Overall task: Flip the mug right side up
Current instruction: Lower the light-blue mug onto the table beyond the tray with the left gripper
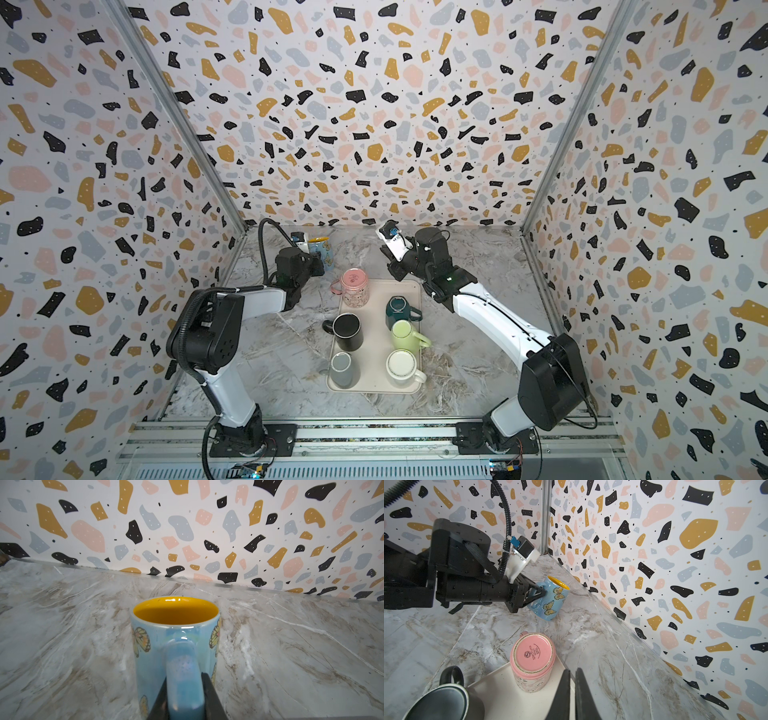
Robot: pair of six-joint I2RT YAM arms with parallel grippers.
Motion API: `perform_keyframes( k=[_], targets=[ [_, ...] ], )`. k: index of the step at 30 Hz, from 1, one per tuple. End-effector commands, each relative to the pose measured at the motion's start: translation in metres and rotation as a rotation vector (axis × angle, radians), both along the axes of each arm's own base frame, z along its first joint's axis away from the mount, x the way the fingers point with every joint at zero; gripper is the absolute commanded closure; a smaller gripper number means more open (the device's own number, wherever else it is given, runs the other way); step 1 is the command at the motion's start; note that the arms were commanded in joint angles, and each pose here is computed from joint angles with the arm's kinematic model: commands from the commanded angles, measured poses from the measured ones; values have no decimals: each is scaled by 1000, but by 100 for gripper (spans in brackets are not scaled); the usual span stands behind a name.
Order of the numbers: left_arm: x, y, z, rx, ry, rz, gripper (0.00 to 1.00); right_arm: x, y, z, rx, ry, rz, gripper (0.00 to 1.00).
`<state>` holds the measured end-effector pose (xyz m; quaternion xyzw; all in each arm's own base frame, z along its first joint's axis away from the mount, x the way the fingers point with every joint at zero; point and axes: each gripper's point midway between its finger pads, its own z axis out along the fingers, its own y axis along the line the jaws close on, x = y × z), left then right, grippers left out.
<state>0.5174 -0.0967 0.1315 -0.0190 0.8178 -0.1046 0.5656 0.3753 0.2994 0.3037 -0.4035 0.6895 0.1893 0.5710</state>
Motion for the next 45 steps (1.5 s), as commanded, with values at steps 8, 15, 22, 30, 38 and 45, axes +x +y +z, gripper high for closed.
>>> perform_keyframes(
  k=[8,15,22,30,38,45],
  targets=[
    [18,-5,61,-58,-250,-15,100,-5,-9,22,40,-38,-21,91],
    [12,-5,43,-68,-210,-13,100,-5,-9,20,43,-33,-22,91],
    [2,-4,23,-39,-156,-9,100,-7,-11,20,47,-33,-25,90],
    [-5,-14,8,10,-115,-21,100,-8,-11,19,54,-29,-22,90],
    [-12,-16,-6,25,-71,-19,100,-11,-12,17,59,-26,-20,90],
    [-17,-16,-19,31,-27,-14,100,-13,-12,17,66,-25,-19,90]
  ],
)
